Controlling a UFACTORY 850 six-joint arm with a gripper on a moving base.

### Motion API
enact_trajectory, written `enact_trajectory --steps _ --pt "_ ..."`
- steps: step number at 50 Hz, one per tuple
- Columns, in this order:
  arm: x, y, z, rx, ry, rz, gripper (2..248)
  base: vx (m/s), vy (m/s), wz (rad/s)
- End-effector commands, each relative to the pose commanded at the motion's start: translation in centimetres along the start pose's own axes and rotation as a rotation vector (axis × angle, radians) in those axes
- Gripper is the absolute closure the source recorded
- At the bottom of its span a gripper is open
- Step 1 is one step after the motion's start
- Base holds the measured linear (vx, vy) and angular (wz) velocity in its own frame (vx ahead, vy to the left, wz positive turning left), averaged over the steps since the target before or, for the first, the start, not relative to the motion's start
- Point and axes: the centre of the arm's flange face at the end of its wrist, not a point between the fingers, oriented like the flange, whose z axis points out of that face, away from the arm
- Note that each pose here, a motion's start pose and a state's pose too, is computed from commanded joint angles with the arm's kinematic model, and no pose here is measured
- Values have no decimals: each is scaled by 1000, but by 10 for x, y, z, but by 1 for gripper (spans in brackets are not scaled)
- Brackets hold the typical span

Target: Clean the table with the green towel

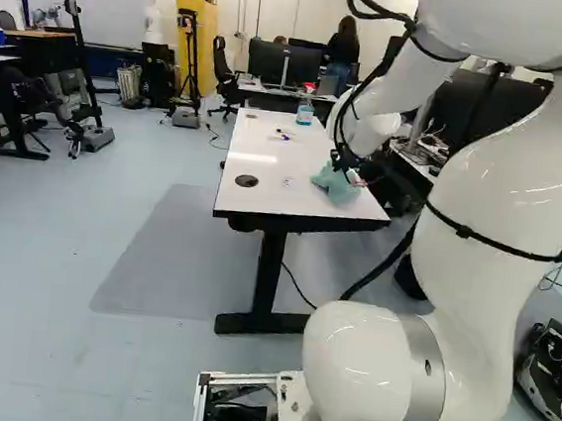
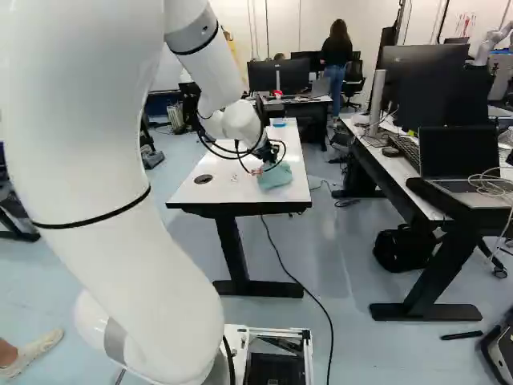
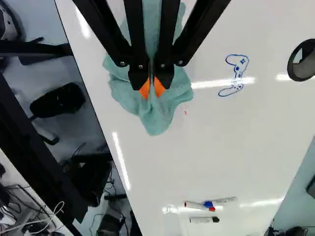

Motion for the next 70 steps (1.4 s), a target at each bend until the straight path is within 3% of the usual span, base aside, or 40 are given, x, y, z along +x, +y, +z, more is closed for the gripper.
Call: enact_trajectory --steps 16,29,40,70 --pt "26 -4 26 9 83 -17 220 0 0 0" --pt "38 3 54 4 145 -21 220 0 0 0" --pt "36 13 67 -6 165 -20 220 0 0 0" --pt "19 12 95 1 173 -26 220 0 0 0"
